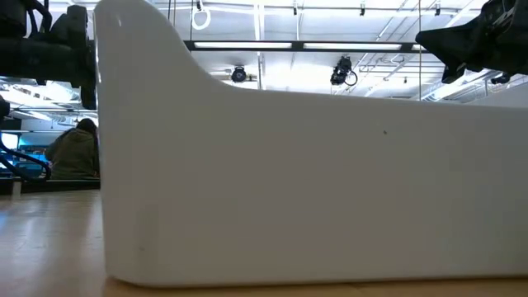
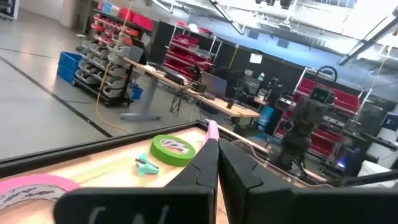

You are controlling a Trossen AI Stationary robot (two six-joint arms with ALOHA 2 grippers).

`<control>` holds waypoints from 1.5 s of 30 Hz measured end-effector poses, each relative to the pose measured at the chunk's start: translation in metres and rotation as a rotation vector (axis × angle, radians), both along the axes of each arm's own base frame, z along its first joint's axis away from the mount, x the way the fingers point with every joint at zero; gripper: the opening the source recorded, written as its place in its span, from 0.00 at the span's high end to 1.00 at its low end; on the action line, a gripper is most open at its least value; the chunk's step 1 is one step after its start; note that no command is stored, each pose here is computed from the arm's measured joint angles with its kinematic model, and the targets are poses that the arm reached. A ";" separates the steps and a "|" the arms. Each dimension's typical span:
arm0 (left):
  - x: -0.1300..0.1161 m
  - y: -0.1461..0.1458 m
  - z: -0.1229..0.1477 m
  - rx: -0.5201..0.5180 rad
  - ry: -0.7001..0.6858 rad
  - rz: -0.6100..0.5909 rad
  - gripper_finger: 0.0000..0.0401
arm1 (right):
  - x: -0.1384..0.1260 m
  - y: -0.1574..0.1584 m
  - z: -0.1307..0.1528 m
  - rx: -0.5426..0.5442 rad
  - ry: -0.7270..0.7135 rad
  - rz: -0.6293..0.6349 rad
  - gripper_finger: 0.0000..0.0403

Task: Pick and place Stapler, Stapler remover, tape
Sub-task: Put the bottom green tape into the right transparent bin

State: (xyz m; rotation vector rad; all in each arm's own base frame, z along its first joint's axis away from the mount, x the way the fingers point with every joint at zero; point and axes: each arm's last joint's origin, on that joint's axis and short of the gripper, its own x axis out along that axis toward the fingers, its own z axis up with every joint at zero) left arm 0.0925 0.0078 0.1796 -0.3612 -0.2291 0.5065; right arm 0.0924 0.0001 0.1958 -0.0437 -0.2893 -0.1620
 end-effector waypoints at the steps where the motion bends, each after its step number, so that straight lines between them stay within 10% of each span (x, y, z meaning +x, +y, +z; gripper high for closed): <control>1: 0.000 0.000 0.000 -0.008 -0.004 -0.002 0.97 | 0.000 0.000 0.000 0.000 0.000 0.000 0.95; 11: 0.000 0.001 0.000 -0.084 -0.046 0.022 0.97 | 0.000 -0.001 0.001 0.011 -0.010 -0.014 0.95; 17: -0.001 0.002 0.000 -0.089 -0.049 0.050 0.97 | 0.000 0.001 0.002 0.228 -0.054 0.100 0.95; 30: -0.001 0.002 -0.001 -0.064 -0.030 0.069 0.97 | -0.020 -0.012 0.029 0.437 -0.453 -0.241 0.95; 39: -0.001 0.002 -0.001 -0.043 -0.015 0.077 0.97 | -0.032 -0.006 0.063 0.408 -0.601 0.060 0.95; 45: -0.001 0.002 -0.001 -0.039 -0.013 0.077 0.97 | -0.003 0.000 0.140 0.352 -0.323 0.176 0.95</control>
